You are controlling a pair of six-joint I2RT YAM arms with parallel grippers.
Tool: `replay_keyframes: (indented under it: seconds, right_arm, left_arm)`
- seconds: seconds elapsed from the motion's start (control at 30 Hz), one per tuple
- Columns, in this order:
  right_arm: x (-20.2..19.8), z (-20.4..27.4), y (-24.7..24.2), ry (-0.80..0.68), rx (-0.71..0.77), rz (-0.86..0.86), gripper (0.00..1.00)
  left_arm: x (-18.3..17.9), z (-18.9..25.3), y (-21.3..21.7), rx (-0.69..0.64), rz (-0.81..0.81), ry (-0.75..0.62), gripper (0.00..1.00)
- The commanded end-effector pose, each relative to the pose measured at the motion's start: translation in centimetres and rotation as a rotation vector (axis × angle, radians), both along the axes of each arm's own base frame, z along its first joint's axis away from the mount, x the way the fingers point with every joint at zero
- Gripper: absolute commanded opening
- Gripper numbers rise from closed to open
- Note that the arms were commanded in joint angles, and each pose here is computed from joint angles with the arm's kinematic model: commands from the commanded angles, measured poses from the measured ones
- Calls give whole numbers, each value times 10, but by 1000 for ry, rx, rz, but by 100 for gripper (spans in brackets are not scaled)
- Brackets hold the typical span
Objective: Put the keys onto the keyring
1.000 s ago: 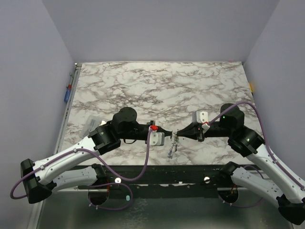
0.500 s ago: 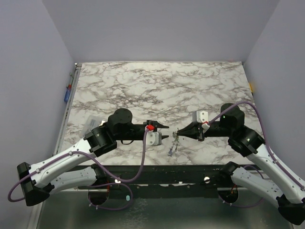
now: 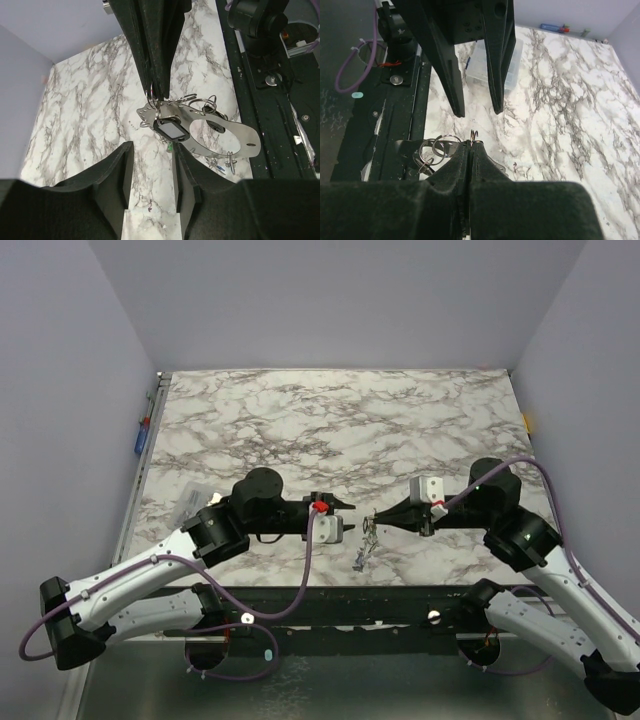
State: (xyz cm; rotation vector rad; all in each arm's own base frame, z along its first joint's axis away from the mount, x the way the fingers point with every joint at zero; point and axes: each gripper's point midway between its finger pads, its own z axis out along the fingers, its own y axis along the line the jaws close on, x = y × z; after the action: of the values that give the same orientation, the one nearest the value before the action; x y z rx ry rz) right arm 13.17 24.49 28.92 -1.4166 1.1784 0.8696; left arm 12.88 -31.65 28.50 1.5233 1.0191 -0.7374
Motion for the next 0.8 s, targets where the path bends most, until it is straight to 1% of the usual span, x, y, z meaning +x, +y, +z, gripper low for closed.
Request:
replay_keyframes:
  seconds: [0.0, 0.17, 0.4, 0.77]
  right_arm:
    - [-8, 21, 2, -93, 70, 55, 1]
    - [-10, 33, 4, -119, 107, 68, 1]
    - [-9, 36, 5, -129, 121, 72, 1]
    - [-5, 41, 7, -141, 156, 53, 1]
  left_arm:
    - [0, 23, -8, -63, -9, -11, 39]
    - [0, 24, -13, -77, -24, -5, 39]
    - [-3, 39, -18, -145, -38, 8, 39]
    - [-6, 39, -22, -171, -56, 38, 37]
